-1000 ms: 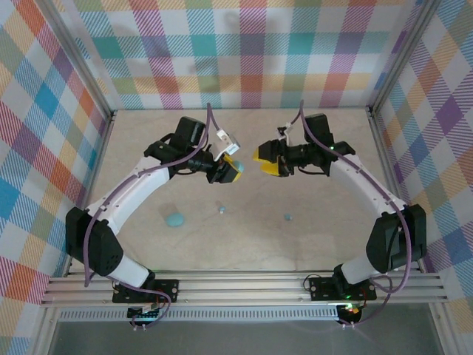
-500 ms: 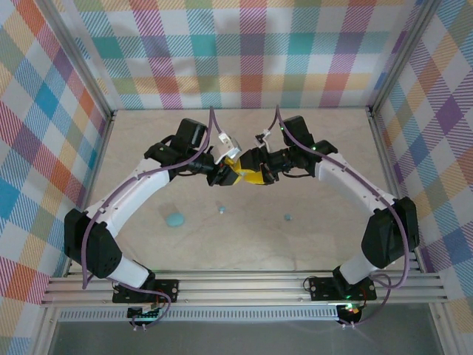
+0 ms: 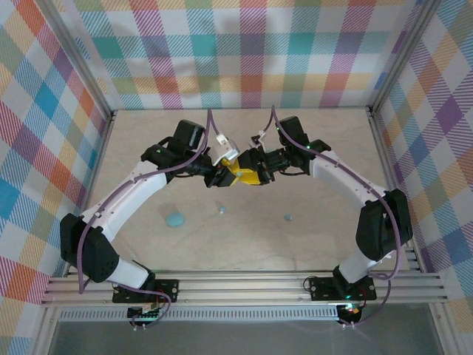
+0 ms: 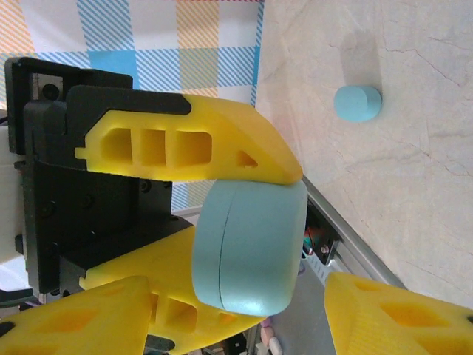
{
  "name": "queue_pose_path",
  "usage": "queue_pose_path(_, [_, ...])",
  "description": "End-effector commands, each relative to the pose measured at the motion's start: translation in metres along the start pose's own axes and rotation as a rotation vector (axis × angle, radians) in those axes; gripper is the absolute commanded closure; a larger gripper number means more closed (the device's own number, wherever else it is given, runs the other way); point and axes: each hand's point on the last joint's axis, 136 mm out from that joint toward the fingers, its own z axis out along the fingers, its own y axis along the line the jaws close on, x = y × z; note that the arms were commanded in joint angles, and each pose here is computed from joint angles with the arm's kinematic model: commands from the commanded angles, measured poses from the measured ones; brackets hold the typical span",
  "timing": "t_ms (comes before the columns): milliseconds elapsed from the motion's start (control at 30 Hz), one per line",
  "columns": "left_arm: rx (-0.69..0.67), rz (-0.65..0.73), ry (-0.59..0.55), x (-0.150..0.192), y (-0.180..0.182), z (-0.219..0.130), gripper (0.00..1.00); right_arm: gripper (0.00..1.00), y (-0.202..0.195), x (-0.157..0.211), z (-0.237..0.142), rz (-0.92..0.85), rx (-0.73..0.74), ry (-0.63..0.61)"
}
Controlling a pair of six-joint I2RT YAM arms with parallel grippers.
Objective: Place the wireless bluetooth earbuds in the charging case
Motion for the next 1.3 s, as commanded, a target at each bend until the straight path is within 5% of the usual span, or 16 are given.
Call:
queue_pose_path(0, [0.052, 0.062, -0.063, -0.015, -0.024, -0.011, 0.89, 0.37, -0.014, -0.010, 0.006, 0.036, 0.044, -0.031])
queue_pose_path(300, [0.061, 0.064, -0.066, -0.018, -0.028, -0.010, 0.89, 0.41, -0.031, -0.019, 0.004, 0.056, 0.128, -0.079])
queue_pose_path(767, [-0.096, 0.008, -0.023, -0.016, 0.004, -0.004, 0.88, 0.69, -0.009, -0.006, 0.003, -0.014, 0.039, -0.012])
queue_pose_path(1033, [-0.165, 0.002, -0.033, -0.018, 0.015, -0.005, 0.85, 0.51, -0.003, 0.005, 0.002, -0.072, 0.012, 0.034])
queue_pose_path(1267, [-0.152, 0.008, -0.048, -0.022, 0.014, 0.000, 0.84, 0.73, 0.005, 0.002, 0.003, -0.091, -0.013, 0.051])
